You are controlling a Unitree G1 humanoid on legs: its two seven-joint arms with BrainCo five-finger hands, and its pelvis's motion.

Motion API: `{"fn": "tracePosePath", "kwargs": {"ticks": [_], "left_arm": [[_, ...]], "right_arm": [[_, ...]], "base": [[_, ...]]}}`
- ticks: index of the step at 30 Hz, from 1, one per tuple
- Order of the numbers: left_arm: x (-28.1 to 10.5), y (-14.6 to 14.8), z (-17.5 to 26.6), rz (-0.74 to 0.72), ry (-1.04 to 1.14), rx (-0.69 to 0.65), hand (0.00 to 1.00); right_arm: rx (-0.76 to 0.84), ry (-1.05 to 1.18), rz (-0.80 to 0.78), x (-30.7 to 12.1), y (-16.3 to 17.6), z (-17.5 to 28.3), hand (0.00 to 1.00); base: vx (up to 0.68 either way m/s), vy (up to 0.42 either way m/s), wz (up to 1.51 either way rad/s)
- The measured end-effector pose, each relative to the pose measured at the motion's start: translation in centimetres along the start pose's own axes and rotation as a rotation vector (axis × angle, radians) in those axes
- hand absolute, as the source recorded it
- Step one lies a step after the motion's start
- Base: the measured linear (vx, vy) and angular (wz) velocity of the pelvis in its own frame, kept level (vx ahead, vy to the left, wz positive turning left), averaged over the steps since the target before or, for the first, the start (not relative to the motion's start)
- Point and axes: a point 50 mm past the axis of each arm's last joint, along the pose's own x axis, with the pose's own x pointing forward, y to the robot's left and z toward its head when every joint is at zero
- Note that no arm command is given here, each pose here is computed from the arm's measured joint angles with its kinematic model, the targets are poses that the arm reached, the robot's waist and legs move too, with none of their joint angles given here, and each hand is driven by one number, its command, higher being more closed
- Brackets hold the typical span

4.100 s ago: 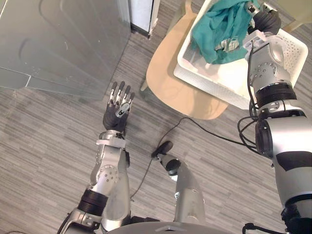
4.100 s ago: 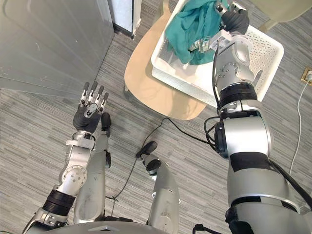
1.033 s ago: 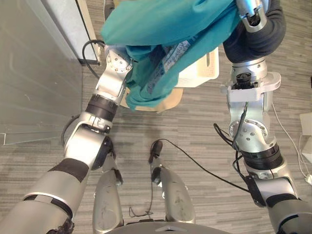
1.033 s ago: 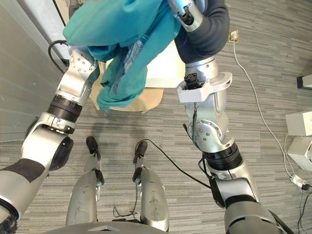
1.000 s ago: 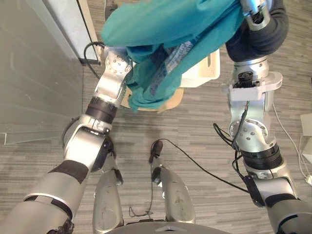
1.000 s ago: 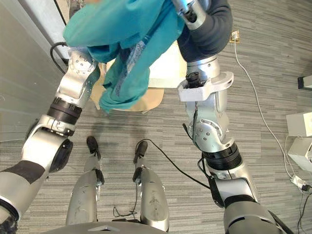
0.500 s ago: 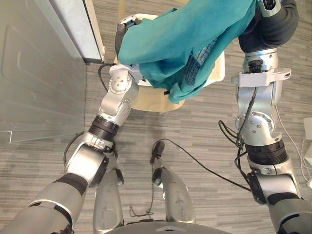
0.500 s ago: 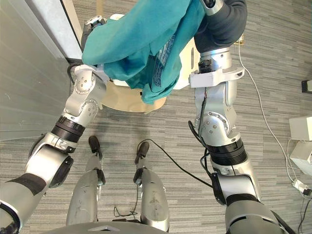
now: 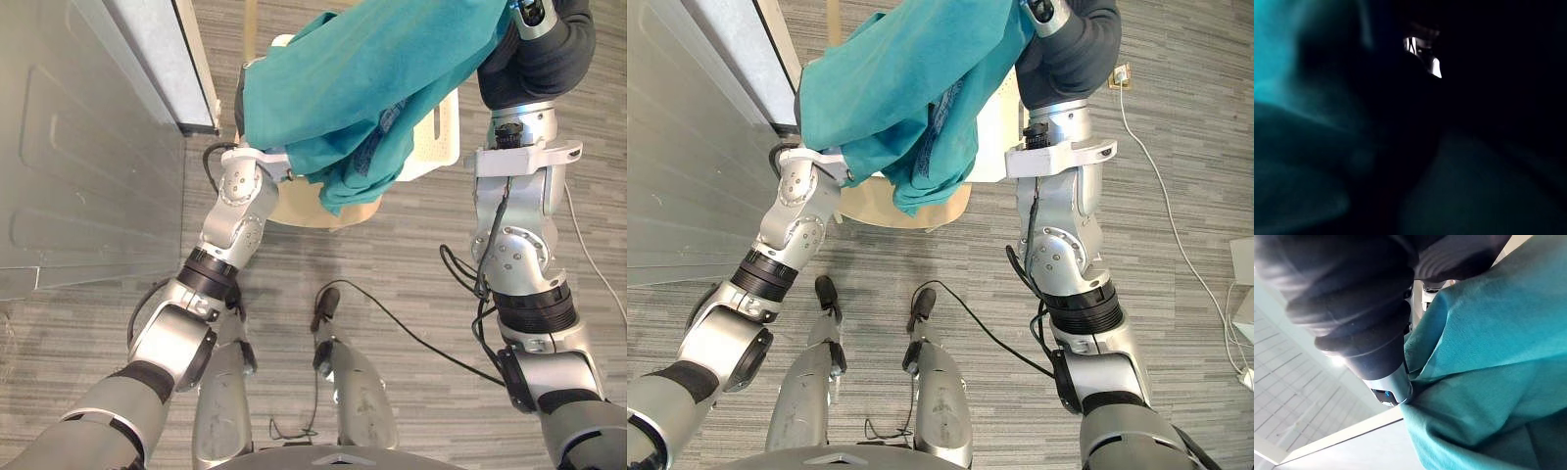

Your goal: Pick up the laundry basket with both hands and put the clothes into the washing machine.

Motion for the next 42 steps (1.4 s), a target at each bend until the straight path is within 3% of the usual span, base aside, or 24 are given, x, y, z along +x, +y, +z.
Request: {"fn": "tracePosePath", "kwargs": {"ticks": [6, 14, 28, 33, 38, 42], "left_arm": [[-0.7, -0.5, -1.1, -0.018, 0.043, -0.011, 1.00], [-2.6, 1.4, -3.6, 0.032, 0.131, -0.003, 1.00], [-2.8, 1.4, -4.0, 0.030, 0.152, -0.010, 1.00], [-3.3, 2.2, -4.4, 0.055, 0.176, -0.014, 1.00], [-6.0, 5.9, -3.6, 0.161, 0.149, -0.040, 1.00], [-7.7, 7.9, -2.7, 0.212, 0.114, -0.053, 1.00]], "right_arm": [[-0.048, 0.101, -0.068, -1.1, -1.0, -2.4, 0.00], [-0.137, 0.331, -0.138, -4.2, -1.6, -6.8, 0.00], [-0.121, 0.496, -0.351, -8.4, -3.6, -10.3, 0.00], [-0.164, 0.498, -0.459, -9.8, -5.0, -9.7, 0.00], [-0.276, 0.441, -0.689, -12.9, -8.7, -6.5, 0.00], [-0.355, 0.475, -0.788, -16.1, -9.9, -5.0, 0.00]], "base": [[0.00, 0.000, 0.03], [0.03, -0.036, -0.02], [0.07, -0.039, 0.00], [0.08, -0.014, -0.01], [0.08, -0.024, -0.08], [0.09, -0.046, -0.04]]}}
